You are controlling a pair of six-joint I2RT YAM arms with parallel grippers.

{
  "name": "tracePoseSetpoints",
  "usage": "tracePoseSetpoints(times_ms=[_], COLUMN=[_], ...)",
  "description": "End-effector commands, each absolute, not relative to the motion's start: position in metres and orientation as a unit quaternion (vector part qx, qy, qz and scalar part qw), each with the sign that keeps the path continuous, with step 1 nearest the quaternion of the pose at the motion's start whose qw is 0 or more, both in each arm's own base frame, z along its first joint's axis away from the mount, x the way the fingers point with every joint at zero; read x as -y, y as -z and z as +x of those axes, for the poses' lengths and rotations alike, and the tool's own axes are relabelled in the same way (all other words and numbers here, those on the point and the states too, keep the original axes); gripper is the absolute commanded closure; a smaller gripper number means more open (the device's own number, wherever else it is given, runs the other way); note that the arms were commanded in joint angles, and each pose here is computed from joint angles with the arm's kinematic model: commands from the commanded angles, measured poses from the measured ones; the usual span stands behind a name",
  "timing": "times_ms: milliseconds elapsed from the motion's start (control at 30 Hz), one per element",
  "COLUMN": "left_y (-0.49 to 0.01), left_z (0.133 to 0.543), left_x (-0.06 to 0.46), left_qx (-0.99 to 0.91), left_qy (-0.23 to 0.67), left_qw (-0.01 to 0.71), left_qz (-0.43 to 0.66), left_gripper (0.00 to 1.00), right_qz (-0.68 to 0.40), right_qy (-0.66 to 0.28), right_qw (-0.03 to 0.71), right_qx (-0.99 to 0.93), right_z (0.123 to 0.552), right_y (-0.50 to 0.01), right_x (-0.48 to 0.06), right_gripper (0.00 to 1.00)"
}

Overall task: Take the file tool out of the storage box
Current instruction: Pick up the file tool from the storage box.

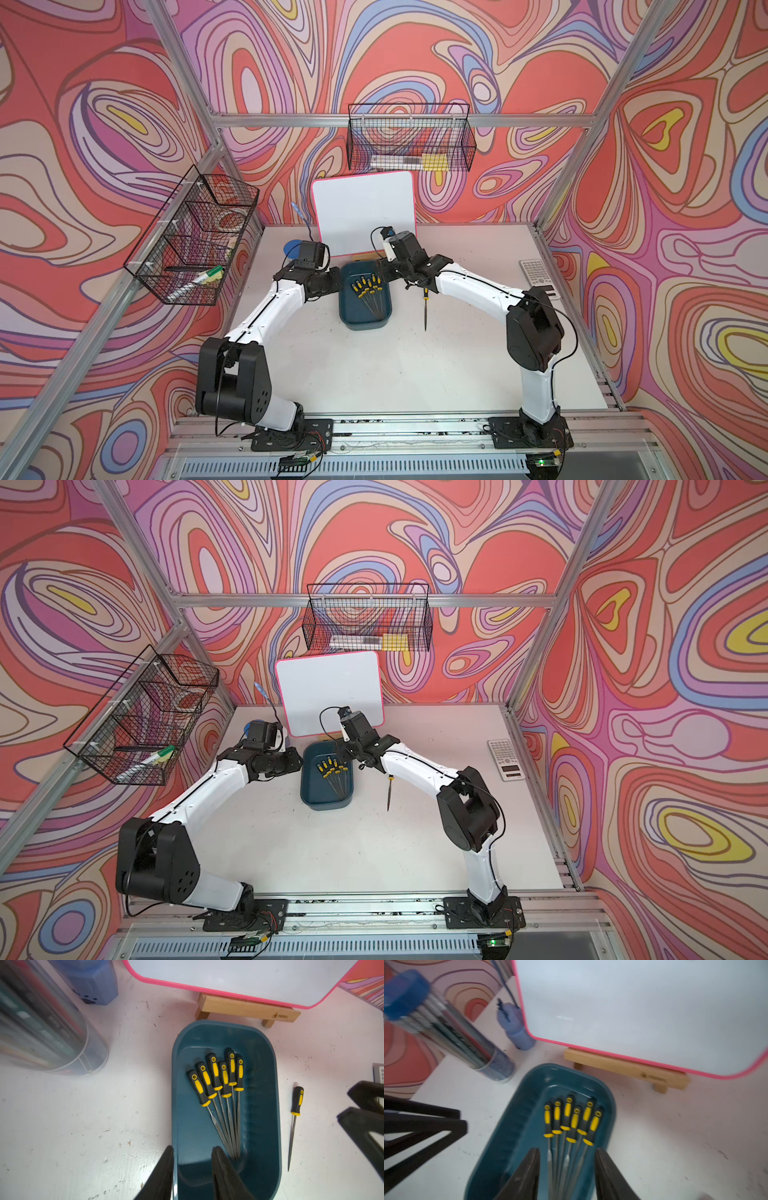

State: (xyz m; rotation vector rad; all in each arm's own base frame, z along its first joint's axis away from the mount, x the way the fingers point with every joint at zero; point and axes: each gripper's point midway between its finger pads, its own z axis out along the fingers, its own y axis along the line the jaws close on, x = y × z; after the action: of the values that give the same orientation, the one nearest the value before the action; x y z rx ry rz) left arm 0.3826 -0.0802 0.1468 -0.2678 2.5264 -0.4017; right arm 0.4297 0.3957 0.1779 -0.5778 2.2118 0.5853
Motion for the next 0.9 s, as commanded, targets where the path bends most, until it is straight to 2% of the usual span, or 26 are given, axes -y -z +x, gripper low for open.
tracePoseSetpoints(times_ms=[0,267,867], left_y=[-0.147,-0.145,-0.133], left_z=[0.378,0.37,0.364], left_x=[0.073,0.068,0.068], left_qx=[-0.94,-0.94,-0.945], left_qy=[0.155,0.151,0.148], left_qw=[0.281,0.281,0.266], left_qz=[-0.115,-0.122,-0.121], left_gripper=[0.64,0.62,0.61], right_qz=[-0.283,-0.306,-0.318], right_qy=[-0.254,-0.252,-0.22], right_qw=[0.317,0.274,0.24], right_qx=[-0.869,-0.876,-0.89], right_z=[0.418,0.422,0.426], right_y=[-0.127,-0.076,-0.025], right_x=[-0.424,-0.456,-0.468], right_gripper=[0.57,0.6,0.62])
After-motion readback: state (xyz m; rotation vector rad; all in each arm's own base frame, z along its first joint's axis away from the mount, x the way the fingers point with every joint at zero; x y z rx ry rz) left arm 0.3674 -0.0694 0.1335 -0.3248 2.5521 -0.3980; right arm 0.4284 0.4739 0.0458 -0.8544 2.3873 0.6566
